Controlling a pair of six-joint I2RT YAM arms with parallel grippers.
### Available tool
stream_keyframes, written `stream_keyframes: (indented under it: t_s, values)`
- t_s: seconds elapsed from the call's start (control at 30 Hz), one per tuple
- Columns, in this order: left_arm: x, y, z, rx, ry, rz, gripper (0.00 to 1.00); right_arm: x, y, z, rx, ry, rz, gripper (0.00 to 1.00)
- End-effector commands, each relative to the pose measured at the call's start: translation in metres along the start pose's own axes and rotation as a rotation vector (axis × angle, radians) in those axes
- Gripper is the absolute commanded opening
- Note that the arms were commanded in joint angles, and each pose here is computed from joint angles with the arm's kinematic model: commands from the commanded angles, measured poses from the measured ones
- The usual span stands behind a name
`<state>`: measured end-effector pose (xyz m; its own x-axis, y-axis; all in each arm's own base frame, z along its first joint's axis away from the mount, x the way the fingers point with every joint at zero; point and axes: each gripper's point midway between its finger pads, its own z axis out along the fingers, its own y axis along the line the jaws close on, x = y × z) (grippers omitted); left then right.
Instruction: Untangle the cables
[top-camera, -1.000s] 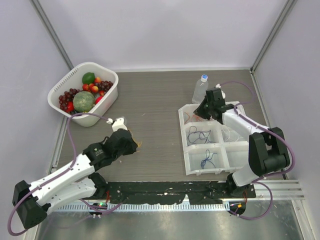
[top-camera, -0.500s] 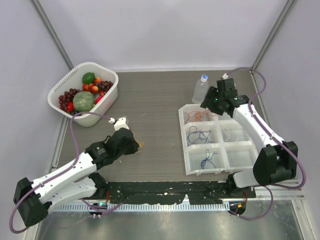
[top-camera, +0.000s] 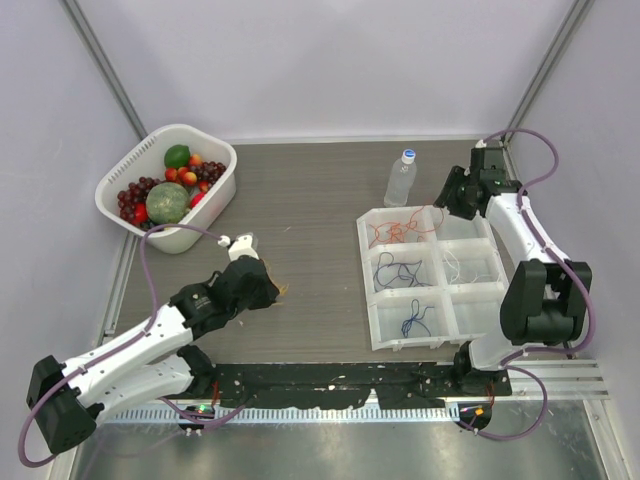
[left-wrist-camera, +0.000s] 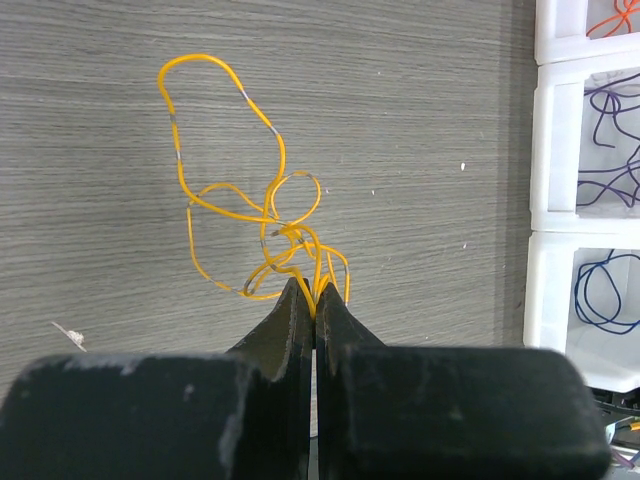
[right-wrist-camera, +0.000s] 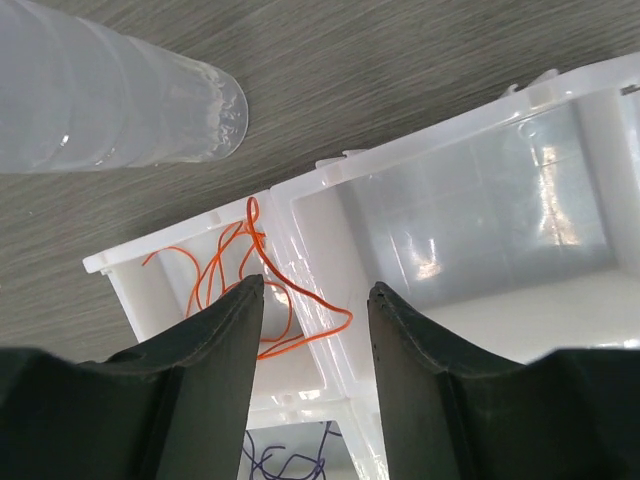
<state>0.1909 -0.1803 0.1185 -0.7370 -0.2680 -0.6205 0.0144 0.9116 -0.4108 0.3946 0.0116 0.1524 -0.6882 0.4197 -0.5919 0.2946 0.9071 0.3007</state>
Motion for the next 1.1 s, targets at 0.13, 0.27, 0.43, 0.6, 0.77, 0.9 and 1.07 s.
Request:
stream_keyframes:
  t_s: [0.13, 0.27, 0.43, 0.6, 0.77, 0.9, 1.07]
  values:
    - [-0.021, -0.014, -0.012, 0.047, -0.069, -0.033, 0.00, -0.024, 0.030, -0.003, -0.160, -0.108, -0.107, 0.50]
    - [-0.019, -0.015, -0.011, 0.047, -0.057, -0.032, 0.00, -0.018, 0.030, 0.005, -0.174, -0.100, -0.134, 0.41]
    - [-0.019, -0.018, -0.009, 0.052, -0.047, -0.019, 0.00, -0.017, 0.034, 0.015, -0.174, -0.100, -0.169, 0.39]
    - [-0.023, -0.020, -0.014, 0.053, -0.050, -0.010, 0.00, -0.017, 0.035, 0.019, -0.157, -0.088, -0.179, 0.26]
    - [-0.027, -0.017, -0.021, 0.054, -0.073, -0.030, 0.00, 0.014, 0.060, 0.013, -0.222, -0.042, -0.175, 0.13]
    - [-0.028, -0.020, -0.024, 0.071, -0.071, -0.041, 0.00, 0.022, 0.071, 0.007, -0.235, -0.054, -0.153, 0.04]
    - [-0.026, -0.024, -0.019, 0.090, -0.070, -0.087, 0.00, 0.045, 0.074, 0.012, -0.199, -0.029, -0.093, 0.01]
